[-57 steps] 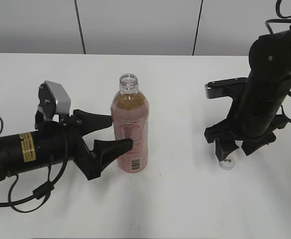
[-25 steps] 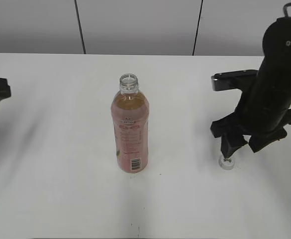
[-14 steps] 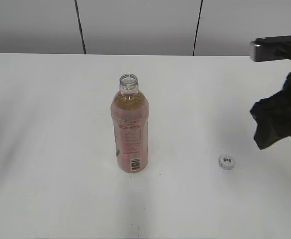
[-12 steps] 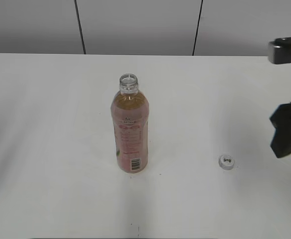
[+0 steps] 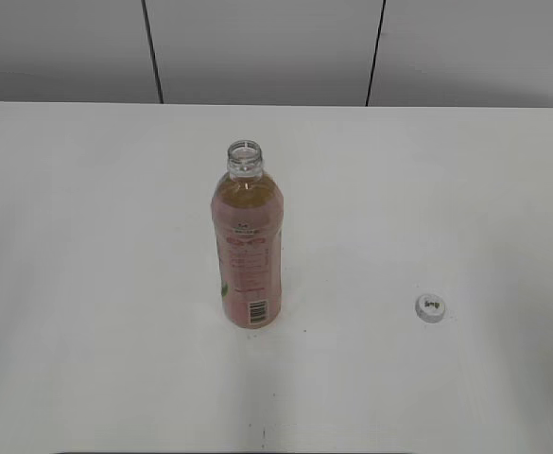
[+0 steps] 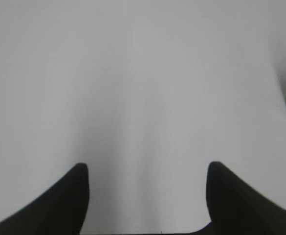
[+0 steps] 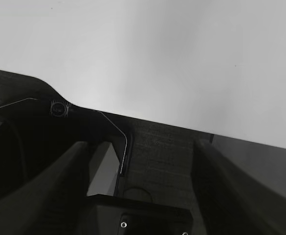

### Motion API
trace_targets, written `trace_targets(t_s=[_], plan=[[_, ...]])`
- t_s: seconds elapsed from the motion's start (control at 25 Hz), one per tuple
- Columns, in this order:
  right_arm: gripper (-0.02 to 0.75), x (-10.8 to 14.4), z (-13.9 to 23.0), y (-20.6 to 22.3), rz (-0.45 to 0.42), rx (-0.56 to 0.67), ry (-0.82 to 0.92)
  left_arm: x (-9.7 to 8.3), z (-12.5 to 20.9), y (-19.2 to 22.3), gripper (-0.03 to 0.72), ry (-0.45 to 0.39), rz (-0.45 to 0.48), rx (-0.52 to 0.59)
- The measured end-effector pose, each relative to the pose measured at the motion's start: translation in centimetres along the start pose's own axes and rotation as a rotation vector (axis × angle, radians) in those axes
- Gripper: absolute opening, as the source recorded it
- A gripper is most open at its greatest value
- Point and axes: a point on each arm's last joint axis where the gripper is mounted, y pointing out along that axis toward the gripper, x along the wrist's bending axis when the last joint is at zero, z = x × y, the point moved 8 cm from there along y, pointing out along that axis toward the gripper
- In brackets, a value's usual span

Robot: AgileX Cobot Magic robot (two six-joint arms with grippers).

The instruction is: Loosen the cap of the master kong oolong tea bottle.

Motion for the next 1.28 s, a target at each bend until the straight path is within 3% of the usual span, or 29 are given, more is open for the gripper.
trace_targets(t_s=[0.36, 0.76, 0.96, 1.28], plan=[[0.495, -1.8, 4.4, -2.8, 0.069, -0.362, -0.019, -0.6, 2.0, -3.2, 0.403, 0.080, 0.063, -0.146], [0.495, -2.0, 6.7, -6.3, 0.054, -0.740, -0.003, -0.7, 2.5, -5.7, 0.359, 0.102, 0.089, -0.303], [0.495, -2.1, 6.8, -6.4, 0.056, -0.756, -0.004, -1.1, 2.9, -6.7, 0.342, 0.128, 0.118, -0.365], [0.495, -2.1, 6.8, -6.4, 0.057, -0.756, -0.005, -1.1, 2.9, -6.7, 0.300, 0.130, 0.123, -0.367]])
